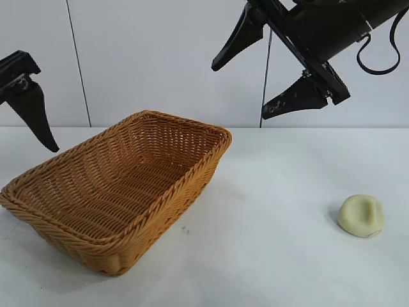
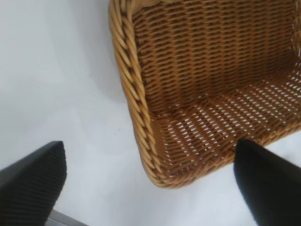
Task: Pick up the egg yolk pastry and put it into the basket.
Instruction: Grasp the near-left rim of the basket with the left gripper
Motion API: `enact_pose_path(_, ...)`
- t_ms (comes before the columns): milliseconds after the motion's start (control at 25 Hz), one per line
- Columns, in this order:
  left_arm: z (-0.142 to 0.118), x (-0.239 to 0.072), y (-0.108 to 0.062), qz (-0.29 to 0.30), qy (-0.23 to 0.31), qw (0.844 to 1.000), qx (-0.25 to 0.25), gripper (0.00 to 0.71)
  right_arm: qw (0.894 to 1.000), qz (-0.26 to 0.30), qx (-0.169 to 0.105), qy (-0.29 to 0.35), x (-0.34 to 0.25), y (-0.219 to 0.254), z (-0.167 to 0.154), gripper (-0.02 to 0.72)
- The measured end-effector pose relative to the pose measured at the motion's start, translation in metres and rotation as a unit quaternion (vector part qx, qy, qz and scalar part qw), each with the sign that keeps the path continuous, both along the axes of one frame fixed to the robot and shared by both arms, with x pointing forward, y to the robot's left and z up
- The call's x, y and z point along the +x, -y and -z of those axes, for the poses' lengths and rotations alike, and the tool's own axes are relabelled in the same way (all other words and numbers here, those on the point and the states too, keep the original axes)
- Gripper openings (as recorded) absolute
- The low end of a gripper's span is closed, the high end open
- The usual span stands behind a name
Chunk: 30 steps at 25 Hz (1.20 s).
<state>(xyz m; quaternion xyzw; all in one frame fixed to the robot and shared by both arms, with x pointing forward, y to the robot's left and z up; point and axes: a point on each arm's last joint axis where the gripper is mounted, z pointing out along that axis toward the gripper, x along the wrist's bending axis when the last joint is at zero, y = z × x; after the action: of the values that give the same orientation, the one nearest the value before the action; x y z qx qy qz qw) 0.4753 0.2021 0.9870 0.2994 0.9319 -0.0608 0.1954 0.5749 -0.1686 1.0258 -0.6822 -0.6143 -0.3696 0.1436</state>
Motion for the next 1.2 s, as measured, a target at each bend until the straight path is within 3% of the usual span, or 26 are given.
enact_pose_path(280,0.019,0.011,0.003,-0.004,-0.01,1.0,0.007,0.692,1.0,-0.001,-0.001,0.0,0.0,0.0,0.0,0.644)
enact_pose_path(640,0.071,0.03,0.01,-0.023,-0.044,0.999,0.017,0.692,1.0,0.0,-0.001,0.001,0.0,0.0,0.0,0.644)
enact_pose_path(920,0.084,0.034,0.011,-0.027,-0.046,0.998,0.016,0.692,1.0,0.0,-0.002,0.001,0.0,0.0,0.0,0.644)
enact_pose_path(1000,0.084,0.034,0.011,-0.027,-0.045,0.999,0.016,0.64,1.0,0.001,-0.002,0.002,0.0,0.0,0.0,0.644)
enact_pose_path(1080,0.084,0.034,0.011,-0.027,-0.045,0.999,0.016,0.529,1.0,0.001,-0.002,0.002,0.0,0.0,0.0,0.644)
enact_pose_path(1200,0.084,0.034,0.011,-0.027,-0.045,0.999,0.016,0.283,1.0,0.0,-0.002,0.002,0.0,0.0,0.0,0.644)
